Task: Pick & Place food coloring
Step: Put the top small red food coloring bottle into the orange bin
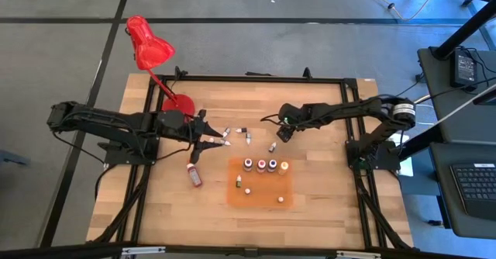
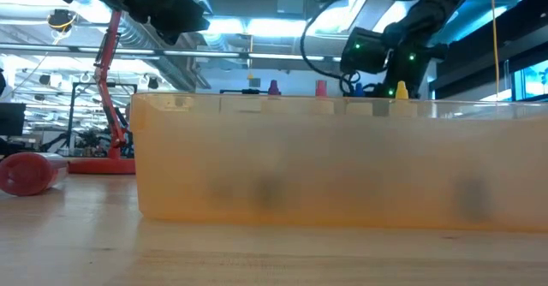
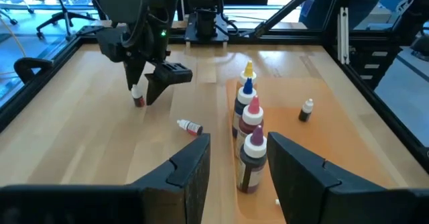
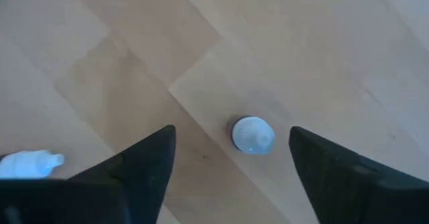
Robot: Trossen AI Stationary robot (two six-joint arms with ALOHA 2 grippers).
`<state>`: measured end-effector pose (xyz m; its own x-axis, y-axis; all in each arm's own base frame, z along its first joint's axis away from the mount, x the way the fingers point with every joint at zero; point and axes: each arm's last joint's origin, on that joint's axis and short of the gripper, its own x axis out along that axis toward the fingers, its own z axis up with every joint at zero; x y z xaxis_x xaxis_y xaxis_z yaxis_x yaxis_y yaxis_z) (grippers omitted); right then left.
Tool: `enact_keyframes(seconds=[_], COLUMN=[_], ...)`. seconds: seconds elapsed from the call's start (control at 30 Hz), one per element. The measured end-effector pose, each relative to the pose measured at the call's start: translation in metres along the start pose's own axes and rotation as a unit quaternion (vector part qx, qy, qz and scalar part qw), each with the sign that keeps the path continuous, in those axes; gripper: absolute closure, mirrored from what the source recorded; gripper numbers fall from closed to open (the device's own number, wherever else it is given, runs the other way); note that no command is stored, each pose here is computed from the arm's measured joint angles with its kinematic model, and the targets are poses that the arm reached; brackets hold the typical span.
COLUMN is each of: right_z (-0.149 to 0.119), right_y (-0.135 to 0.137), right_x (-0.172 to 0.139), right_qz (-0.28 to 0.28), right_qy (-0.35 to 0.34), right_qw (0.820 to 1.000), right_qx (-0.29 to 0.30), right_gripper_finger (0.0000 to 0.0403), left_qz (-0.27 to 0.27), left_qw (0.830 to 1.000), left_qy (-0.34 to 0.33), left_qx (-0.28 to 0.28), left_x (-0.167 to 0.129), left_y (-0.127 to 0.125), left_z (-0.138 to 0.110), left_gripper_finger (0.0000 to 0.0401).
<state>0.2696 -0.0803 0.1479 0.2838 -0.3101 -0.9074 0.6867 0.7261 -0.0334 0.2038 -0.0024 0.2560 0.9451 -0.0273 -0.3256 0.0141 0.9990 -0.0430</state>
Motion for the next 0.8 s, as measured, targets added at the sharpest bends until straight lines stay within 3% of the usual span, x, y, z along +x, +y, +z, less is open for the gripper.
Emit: enact_keyframes(seconds=[0.6, 0.8], right_z=[0.0010, 0.0002], right_y=[-0.0007, -0.0002], right_x=[0.0016, -0.0001], right_qz=[-0.024, -0.037], right_qy=[-0.011, -0.015], right_qw=[0.999, 0.999], right_qx=[-0.029, -0.034], right_gripper_finger=[0.0338, 0.0340], left_qz=[0.000, 0.000], left_qw=[1.000, 1.000], left_qy=[0.000, 0.008], left_qx=[0.000, 0.000], left_x=[0.0000, 0.0000], left_y=[0.0000, 0.0001], left_z=[0.0000, -0.0016], left_gripper_finger=[0.0258, 0.0258])
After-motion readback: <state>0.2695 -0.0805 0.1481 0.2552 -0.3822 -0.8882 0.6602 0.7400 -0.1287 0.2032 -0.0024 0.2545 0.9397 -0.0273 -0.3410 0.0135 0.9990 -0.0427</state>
